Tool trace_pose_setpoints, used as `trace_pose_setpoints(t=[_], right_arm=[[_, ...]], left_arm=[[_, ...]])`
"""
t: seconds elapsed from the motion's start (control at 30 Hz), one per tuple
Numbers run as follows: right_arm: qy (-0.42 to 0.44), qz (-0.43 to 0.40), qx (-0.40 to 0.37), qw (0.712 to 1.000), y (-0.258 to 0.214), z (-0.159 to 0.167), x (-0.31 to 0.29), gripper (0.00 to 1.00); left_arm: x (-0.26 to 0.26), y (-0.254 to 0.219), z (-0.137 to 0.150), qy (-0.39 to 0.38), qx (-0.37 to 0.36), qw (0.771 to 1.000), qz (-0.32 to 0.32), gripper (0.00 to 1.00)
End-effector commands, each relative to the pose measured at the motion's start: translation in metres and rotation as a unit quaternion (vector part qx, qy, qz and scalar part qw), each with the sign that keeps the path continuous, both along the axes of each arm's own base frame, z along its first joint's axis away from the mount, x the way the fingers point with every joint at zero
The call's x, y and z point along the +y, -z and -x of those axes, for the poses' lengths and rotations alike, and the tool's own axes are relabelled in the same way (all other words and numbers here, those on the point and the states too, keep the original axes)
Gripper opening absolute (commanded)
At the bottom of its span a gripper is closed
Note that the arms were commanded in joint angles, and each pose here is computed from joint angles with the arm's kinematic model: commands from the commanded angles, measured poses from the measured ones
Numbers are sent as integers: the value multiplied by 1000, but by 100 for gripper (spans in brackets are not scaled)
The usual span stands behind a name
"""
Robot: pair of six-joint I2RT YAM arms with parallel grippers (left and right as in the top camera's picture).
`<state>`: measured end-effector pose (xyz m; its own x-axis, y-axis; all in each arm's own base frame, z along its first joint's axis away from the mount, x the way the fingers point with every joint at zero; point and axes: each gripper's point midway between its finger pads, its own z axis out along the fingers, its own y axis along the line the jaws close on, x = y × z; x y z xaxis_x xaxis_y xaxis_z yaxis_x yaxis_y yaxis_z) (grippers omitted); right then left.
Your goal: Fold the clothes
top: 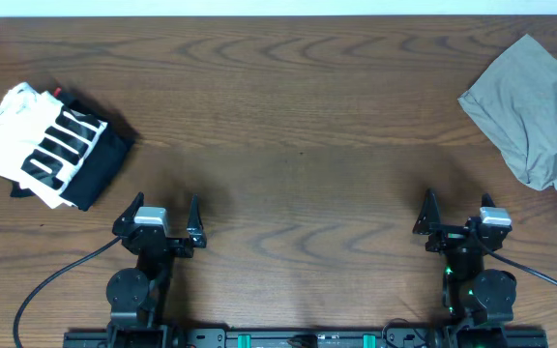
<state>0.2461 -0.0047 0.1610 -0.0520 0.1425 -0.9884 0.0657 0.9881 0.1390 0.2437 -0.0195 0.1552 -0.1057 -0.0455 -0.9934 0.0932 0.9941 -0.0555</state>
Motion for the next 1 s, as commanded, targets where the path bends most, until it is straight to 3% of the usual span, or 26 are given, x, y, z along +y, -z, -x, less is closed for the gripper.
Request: trace_pose_setpoints(t=[0.0, 0.67, 0.8, 0.97], right_arm=[[1, 7, 0, 1000, 1, 0, -1, 99], [-22, 0, -11, 1000, -4, -1, 7, 99], [-37, -26, -6, 999, -2, 0, 13, 99], [-24, -25, -16, 999, -18, 1, 8, 99]], left_arm=[[0, 16, 0, 0, 22, 1000, 7, 98], [0, 16, 0, 0, 22, 1000, 9, 98], [-2, 6, 1, -3, 18, 997, 71, 98], [-7, -25, 5, 12, 6, 997, 80, 98]])
